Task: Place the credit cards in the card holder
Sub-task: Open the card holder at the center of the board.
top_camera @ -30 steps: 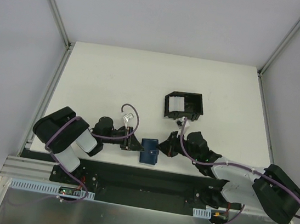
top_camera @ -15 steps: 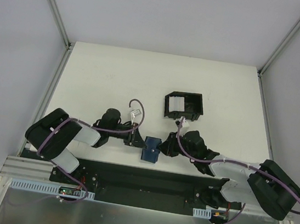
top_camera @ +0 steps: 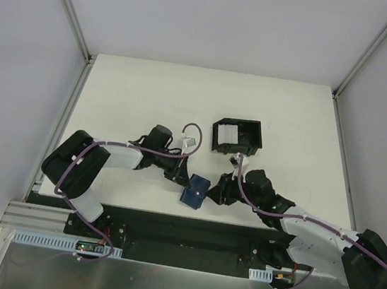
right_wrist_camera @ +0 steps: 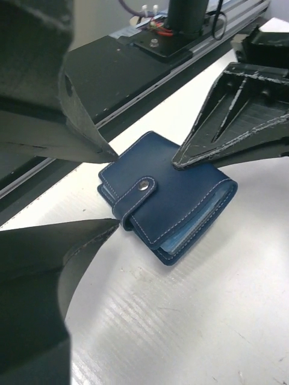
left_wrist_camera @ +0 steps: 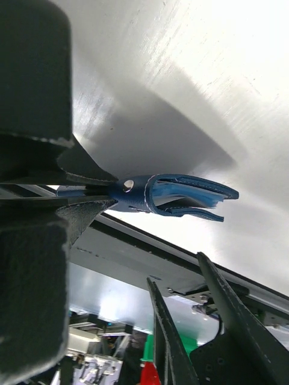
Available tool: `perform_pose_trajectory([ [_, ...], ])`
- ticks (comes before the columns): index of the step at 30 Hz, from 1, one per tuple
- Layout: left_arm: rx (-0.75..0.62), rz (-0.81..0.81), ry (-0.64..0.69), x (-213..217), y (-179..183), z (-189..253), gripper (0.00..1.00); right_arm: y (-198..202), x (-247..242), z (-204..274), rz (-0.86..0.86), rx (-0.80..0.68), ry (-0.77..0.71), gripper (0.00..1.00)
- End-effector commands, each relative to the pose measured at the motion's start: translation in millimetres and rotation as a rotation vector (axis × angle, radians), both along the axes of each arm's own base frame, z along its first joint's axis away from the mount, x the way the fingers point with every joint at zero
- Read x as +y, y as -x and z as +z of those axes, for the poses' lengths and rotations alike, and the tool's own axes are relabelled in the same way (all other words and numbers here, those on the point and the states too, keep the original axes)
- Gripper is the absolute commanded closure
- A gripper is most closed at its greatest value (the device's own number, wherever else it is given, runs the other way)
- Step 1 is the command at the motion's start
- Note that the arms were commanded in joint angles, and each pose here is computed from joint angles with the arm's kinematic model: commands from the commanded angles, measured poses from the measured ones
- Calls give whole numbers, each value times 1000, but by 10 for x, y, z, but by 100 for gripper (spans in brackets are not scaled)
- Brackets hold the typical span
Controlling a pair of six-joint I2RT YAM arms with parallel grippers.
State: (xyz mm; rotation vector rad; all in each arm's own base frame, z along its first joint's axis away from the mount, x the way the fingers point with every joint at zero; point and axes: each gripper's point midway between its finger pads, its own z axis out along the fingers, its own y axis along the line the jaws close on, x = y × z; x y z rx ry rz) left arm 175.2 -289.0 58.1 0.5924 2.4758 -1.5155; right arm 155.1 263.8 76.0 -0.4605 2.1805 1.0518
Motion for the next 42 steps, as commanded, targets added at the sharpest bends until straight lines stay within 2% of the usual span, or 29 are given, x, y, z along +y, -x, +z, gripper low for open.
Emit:
perform_pose_trajectory([
  [1, 26, -139, 17, 19, 141, 9, 100, 43, 35, 65, 128, -39, 20, 57],
  [11, 41, -216, 21, -35, 90, 1, 100, 57, 250, 62, 299, 20, 9, 60],
  [25, 38, -258, 55, -85, 62, -11, 100, 184, 296, -341, 419, 149, 61, 60],
  [30, 25, -242, 31, -95, 1, -53, 100, 305, 388, -313, 498, 220, 2, 66],
  [35, 15, -215, 5, -117, -82, -62, 100, 361, 429, -238, 531, 217, -25, 71],
  [42, 11, -178, 4, -164, -166, -37, 100, 434, 510, -353, 549, 245, 21, 73],
])
